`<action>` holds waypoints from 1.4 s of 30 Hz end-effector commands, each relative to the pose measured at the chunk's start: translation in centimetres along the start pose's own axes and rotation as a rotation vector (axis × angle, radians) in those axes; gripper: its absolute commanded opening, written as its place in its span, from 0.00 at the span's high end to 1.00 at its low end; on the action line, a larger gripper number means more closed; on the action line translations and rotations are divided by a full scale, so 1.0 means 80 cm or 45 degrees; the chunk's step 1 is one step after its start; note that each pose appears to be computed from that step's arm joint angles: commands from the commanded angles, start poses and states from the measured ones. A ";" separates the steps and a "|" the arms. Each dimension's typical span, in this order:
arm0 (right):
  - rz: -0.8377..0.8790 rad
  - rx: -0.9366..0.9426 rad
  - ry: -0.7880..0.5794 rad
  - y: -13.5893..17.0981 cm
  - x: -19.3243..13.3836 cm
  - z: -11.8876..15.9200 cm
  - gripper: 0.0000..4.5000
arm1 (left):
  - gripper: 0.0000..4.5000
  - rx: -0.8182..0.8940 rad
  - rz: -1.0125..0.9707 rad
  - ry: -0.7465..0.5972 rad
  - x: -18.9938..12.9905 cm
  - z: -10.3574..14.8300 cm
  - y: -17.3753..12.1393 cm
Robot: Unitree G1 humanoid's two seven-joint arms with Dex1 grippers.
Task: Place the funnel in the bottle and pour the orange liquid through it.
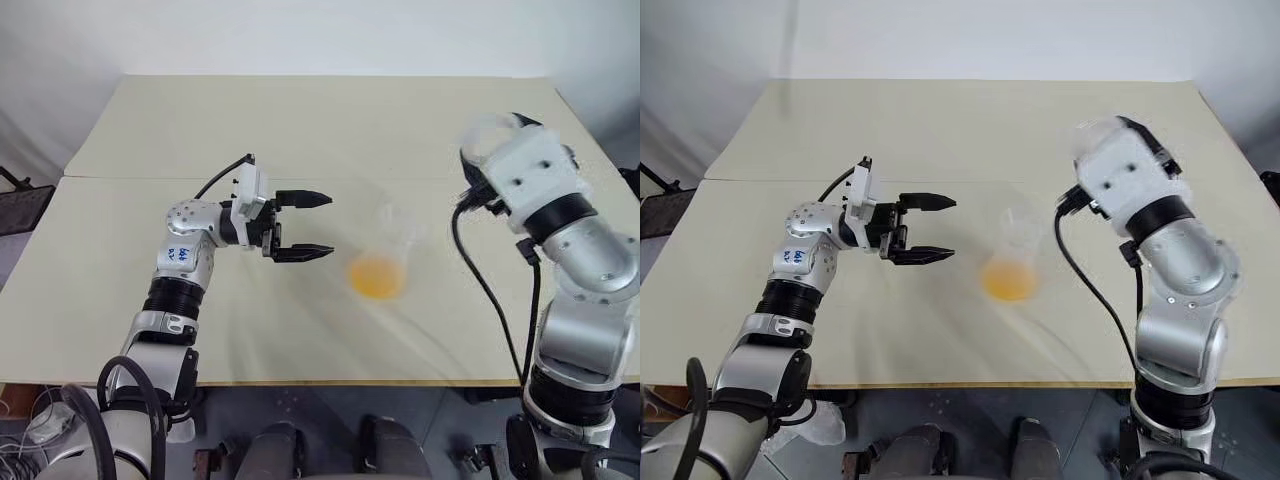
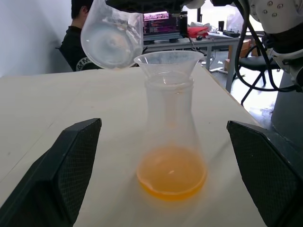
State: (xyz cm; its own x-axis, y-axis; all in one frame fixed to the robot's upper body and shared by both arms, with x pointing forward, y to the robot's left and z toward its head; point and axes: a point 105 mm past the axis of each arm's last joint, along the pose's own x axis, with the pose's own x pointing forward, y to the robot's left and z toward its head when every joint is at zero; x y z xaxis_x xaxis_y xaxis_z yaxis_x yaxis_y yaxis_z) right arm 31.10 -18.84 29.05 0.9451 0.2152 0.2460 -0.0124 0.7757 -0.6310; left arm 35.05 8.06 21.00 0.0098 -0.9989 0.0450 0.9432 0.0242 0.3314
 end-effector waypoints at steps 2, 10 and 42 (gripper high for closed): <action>-0.230 0.330 0.139 -0.055 -0.019 -0.053 0.45 | 0.00 0.040 -0.004 -0.003 -0.001 0.009 -0.002; -0.396 0.589 0.187 -0.094 -0.037 -0.132 0.45 | 0.00 0.030 0.005 0.003 -0.003 0.008 -0.005; -0.288 0.446 0.035 -0.120 -0.059 -0.072 0.01 | 0.00 -0.081 0.234 0.075 -0.025 -0.001 0.001</action>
State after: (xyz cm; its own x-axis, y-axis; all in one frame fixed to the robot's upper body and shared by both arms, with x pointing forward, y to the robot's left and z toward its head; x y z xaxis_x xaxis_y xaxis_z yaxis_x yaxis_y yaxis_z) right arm 29.89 -31.39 27.60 0.9635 -0.0364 0.2652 0.1026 0.9653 -0.2401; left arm 35.02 9.58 20.09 0.1674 -0.9853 0.0329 0.9575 0.1705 0.2325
